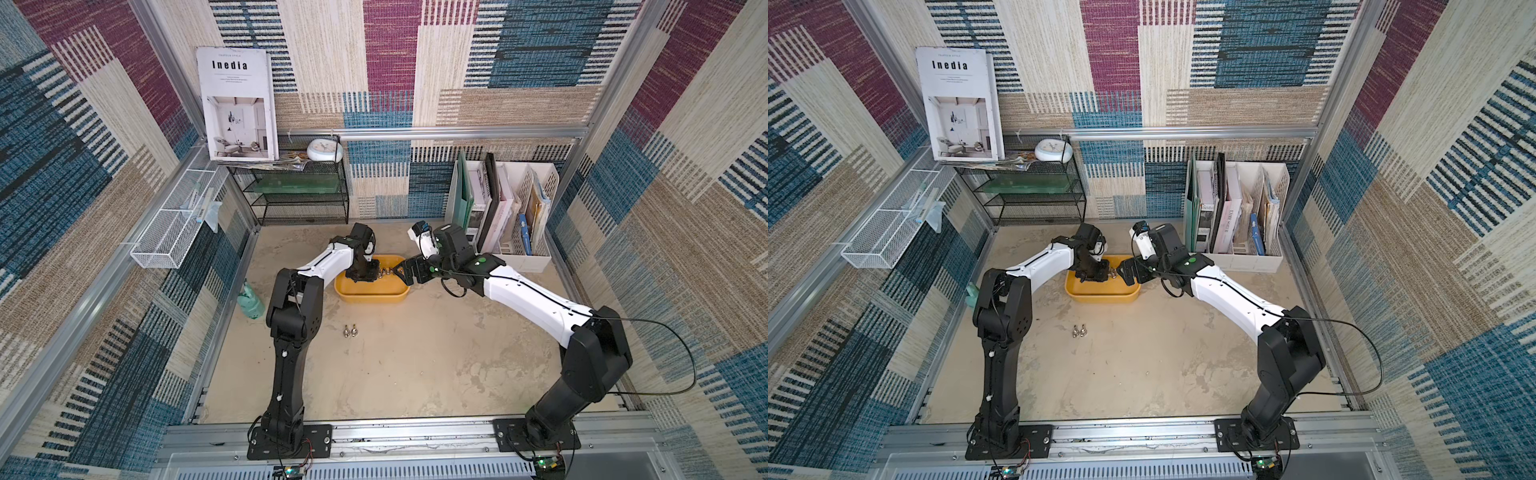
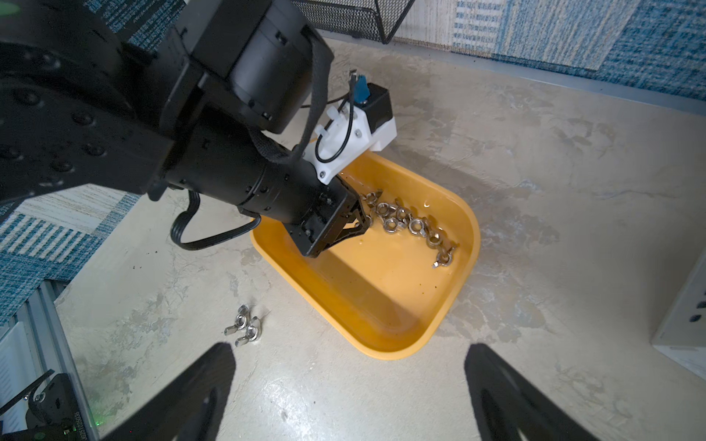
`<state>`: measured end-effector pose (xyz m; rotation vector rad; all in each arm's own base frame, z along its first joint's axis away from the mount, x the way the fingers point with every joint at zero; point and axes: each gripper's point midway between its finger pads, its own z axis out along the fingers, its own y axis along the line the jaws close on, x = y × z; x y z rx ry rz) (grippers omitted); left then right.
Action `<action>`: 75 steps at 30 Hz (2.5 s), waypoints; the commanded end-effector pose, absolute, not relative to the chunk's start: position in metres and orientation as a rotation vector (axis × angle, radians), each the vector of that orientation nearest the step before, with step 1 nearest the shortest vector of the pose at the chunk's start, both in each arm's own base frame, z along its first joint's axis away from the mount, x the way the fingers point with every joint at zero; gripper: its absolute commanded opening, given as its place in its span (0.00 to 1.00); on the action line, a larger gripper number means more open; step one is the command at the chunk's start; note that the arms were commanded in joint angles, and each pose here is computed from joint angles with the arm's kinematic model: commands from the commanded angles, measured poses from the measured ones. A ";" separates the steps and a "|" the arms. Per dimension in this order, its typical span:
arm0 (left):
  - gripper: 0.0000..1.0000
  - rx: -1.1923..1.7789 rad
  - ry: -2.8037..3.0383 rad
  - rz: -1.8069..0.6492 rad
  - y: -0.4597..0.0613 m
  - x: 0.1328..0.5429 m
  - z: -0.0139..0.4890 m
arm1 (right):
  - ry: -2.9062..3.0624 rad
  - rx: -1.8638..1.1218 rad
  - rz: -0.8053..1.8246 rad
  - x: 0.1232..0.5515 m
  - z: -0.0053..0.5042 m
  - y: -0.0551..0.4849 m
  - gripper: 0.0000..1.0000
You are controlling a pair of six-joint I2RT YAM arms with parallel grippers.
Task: Take out the wing nut from the storage box
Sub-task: Pick up the wing nut from the storage box, then place the wing nut at the center of the board.
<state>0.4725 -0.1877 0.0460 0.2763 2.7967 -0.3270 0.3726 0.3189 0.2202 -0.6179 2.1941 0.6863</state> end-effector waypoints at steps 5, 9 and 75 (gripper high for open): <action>0.24 0.273 2.814 -0.308 -0.186 0.471 0.043 | 2.184 -0.625 0.692 0.373 0.222 0.320 0.99; 0.22 0.271 2.825 -0.296 -0.184 0.469 0.039 | 2.183 -0.624 0.692 0.374 0.222 0.321 0.99; 0.00 -0.108 2.860 -0.172 -0.096 0.283 0.066 | 2.130 -0.779 0.942 0.358 0.220 0.371 0.99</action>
